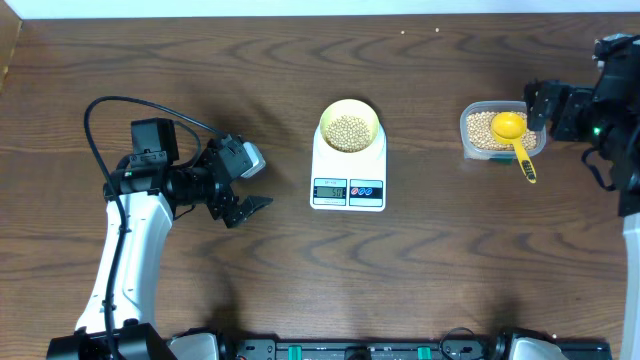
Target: Scoop item into bowl and weigh 50g on scale
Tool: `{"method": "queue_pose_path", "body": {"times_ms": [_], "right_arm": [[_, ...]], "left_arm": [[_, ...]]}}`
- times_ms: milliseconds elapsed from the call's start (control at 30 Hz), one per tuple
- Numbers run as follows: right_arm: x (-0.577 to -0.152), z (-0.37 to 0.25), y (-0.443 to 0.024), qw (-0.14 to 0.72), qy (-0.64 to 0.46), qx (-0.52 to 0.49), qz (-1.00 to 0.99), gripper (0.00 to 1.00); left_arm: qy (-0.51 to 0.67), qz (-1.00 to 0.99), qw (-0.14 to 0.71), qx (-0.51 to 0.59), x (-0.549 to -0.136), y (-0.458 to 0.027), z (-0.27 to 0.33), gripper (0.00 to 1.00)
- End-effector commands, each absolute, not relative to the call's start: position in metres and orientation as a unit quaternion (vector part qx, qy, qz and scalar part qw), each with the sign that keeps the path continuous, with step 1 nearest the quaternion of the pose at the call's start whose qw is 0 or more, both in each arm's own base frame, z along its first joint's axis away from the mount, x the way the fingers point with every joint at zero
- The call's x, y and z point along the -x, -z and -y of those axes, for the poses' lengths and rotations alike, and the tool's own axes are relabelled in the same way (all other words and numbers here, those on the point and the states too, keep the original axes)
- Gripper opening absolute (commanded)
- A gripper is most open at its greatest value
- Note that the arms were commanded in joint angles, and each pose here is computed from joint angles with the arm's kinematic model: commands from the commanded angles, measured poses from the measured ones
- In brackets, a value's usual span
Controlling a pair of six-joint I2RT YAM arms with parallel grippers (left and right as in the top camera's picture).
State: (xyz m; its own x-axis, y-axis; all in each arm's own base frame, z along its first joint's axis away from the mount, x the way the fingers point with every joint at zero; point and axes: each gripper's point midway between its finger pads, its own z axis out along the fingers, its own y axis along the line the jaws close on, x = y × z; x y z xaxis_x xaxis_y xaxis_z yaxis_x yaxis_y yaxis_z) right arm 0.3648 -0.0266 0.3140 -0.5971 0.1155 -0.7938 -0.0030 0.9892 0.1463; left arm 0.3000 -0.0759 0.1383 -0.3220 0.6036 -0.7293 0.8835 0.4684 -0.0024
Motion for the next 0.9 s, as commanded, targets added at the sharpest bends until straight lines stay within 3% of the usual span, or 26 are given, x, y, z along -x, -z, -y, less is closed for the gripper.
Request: {"method": "queue_pose_path", "body": {"times_ms": [0,533,867], "right_arm": [[-0.357,0.025,-0.318,0.478,-0.002,0.006,-0.878,0.99],[-0.304,0.002,-0.282,0.68,0.021,0.031,-0.733,0.99],[-0.268,-0.007,-0.245,0.733,0.018,0.035,-0.679,0.99]], "left_arm": [[0.213,-0.79,0.335,-0.468,-0.297,-0.134,0.076,0.98],[0.213,-0.79,0.335,-0.468,-0.297,-0.134,0.076,0.97],[0.213,-0.79,0.335,-0.468,-0.297,-0.134,0.076,0.98]]}}
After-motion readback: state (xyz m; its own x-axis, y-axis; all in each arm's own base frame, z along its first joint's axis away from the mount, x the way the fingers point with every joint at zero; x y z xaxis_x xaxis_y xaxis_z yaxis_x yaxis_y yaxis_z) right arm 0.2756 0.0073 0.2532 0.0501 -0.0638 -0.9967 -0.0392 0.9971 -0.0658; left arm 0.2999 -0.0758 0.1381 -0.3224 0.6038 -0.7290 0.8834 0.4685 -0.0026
